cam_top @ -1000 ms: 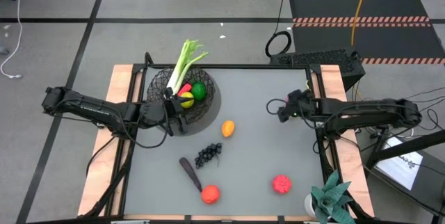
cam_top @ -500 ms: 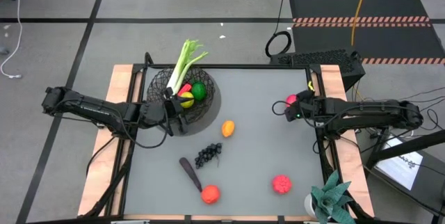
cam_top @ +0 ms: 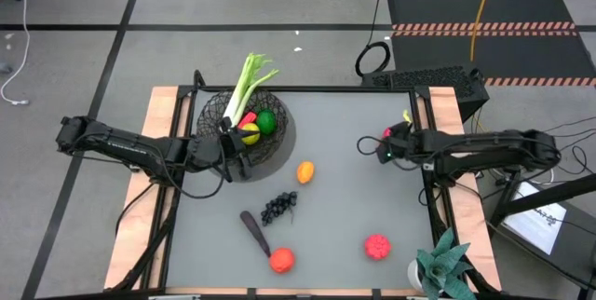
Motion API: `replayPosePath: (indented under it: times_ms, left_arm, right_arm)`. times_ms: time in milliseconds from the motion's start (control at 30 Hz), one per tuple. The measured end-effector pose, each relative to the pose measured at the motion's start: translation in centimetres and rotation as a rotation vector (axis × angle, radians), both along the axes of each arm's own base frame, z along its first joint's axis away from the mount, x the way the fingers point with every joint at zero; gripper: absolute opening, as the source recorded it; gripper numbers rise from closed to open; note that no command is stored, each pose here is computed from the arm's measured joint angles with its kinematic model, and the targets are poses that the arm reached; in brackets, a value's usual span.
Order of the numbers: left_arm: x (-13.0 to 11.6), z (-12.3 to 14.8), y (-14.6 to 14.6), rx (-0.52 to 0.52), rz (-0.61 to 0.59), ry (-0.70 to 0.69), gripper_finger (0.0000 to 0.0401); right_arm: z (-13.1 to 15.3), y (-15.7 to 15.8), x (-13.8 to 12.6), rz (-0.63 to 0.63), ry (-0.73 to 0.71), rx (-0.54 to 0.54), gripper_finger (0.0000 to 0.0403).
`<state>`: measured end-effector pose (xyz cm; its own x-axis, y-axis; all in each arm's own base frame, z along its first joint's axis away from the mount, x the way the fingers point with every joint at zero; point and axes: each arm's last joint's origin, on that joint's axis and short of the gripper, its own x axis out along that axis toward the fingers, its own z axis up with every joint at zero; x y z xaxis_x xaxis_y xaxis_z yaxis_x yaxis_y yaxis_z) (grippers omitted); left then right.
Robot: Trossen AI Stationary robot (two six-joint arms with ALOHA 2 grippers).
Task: Build produce basket
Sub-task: Put the red mango into the wire basket
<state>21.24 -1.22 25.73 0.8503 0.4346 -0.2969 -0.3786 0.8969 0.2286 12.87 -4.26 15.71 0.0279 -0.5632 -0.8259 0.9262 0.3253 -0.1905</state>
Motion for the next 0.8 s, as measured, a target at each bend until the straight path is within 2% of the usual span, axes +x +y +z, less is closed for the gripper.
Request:
replayPosePath:
  times_ms: [367, 600, 800]
  left_arm:
    - [0.0, 0.0, 0.0, 0.0, 0.0, 0.0, 0.0248]
    - [0.0, 0.0, 0.0, 0.0, -0.002, -0.001, 0.0248]
    - [0.0, 0.0, 0.0, 0.0, -0.002, -0.001, 0.0248]
  right_arm:
    - [-2.3, -1.4, 1.4, 0.012, 0.108, 0.082, 0.0385]
    - [-2.7, -1.7, 2.1, 0.066, 0.106, 0.089, 0.0316]
    - [-2.1, -1.7, 2.7, 0.173, 0.044, 0.096, 0.0266]
